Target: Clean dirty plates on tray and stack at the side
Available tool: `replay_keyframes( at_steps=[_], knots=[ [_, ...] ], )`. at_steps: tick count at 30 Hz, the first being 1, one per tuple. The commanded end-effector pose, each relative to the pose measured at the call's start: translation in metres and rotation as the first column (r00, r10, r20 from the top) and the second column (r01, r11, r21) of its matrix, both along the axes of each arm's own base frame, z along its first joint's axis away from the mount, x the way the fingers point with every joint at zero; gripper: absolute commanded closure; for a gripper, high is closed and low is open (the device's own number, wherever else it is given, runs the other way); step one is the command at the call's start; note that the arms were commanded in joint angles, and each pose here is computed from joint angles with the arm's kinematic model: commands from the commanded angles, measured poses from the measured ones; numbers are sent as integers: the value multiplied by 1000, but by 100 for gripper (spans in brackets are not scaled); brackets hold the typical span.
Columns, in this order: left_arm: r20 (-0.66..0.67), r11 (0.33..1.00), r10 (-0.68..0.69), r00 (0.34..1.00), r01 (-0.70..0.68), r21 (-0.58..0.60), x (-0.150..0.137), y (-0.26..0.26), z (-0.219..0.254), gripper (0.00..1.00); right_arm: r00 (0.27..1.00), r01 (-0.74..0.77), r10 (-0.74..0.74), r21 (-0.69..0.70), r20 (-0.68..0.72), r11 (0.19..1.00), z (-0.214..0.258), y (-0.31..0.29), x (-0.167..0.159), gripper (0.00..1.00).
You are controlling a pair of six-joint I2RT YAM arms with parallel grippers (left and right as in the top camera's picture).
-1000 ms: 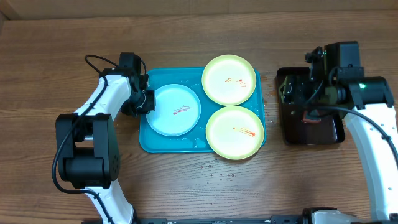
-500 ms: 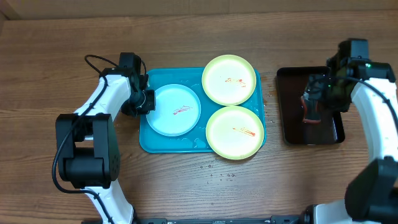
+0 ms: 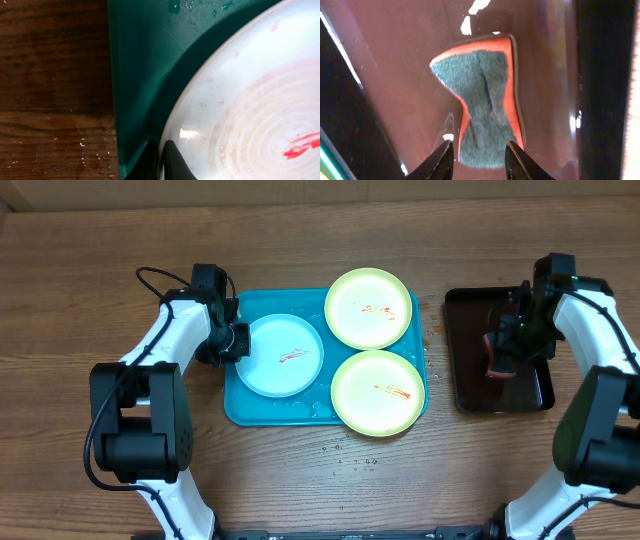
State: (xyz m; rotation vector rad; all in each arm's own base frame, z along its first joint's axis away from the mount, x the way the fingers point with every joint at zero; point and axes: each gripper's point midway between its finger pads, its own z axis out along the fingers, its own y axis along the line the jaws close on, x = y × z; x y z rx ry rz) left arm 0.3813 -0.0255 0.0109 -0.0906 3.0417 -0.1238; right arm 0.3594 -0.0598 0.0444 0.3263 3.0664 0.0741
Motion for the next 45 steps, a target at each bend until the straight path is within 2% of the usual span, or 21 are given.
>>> replay_keyframes(
  at_steps=[1,5,11,13,16,22,27,34,40,45],
  knots=[
    [-2,1000,-8,1000,8,5,4,0,-6,96,1000,-13,13,-14,15,1000,-7,-5,12,64],
    [-2,1000,-8,1000,8,5,4,0,-6,96,1000,-17,17,-13,13,1000,-21,-5,17,64],
    [-2,1000,-8,1000,8,5,4,0,-6,96,999,-32,32,-7,-36,999,-38,-5,11,73],
    [-2,1000,-7,1000,7,4,4,0,-6,96,998,-32,31,-5,-45,999,-40,-4,9,80],
    [-3,1000,-7,1000,7,4,4,0,-6,96,998,-31,31,-4,-48,1000,-40,-4,8,96],
    [-3,1000,-8,1000,8,0,4,-1,-6,96,999,15,-13,32,-41,999,-28,1,15,96],
    [-3,1000,-10,1000,10,-24,4,-5,-5,96,999,2,-8,161,35,987,25,22,42,96],
    [-5,999,-13,1000,12,-50,3,-9,-5,96,986,-99,50,318,161,943,103,83,71,96],
    [-16,997,-10,1000,9,-71,0,-12,-5,96,959,-259,171,457,225,851,124,173,71,96],
    [-28,992,-17,999,13,-129,-3,-22,-3,96,931,-351,245,477,271,806,131,252,65,96]
  ],
)
